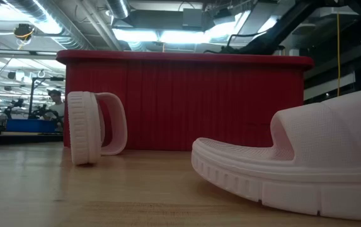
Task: Pick and place slides into bin
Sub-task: Put the black slide into the red bin, then put the right pink slide into the red bin
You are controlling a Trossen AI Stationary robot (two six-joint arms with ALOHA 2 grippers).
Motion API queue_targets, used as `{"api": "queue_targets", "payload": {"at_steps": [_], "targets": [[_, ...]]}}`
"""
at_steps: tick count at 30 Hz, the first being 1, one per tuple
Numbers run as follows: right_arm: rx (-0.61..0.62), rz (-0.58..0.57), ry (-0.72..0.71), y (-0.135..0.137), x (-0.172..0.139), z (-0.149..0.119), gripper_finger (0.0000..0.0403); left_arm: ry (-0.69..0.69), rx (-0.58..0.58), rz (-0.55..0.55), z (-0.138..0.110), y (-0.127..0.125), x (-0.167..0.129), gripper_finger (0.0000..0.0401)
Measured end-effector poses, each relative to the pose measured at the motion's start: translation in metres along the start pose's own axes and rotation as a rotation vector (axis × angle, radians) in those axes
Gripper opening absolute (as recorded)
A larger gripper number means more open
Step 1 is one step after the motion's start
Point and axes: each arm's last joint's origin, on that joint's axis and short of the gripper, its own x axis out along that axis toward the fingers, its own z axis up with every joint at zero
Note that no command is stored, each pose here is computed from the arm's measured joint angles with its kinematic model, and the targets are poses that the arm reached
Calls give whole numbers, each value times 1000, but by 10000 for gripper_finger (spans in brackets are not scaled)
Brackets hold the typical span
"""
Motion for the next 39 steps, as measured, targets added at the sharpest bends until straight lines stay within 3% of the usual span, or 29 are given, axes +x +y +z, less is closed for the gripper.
{"api": "queue_targets", "payload": {"at_steps": [6,23,27,33,39], "targets": [[-3,87,32,-5,-11,13,118,0,-1,0,0,0,0,86],[-21,145,117,-1,-46,53,117,0,51,-1,0,0,0,86],[3,145,134,-1,-62,68,93,1,51,-6,0,0,0,86],[-44,169,92,9,-92,98,11,9,35,-90,0,-3,-1,86],[-91,186,-31,28,-125,131,15,1,34,-183,-1,-3,-6,86]]}}
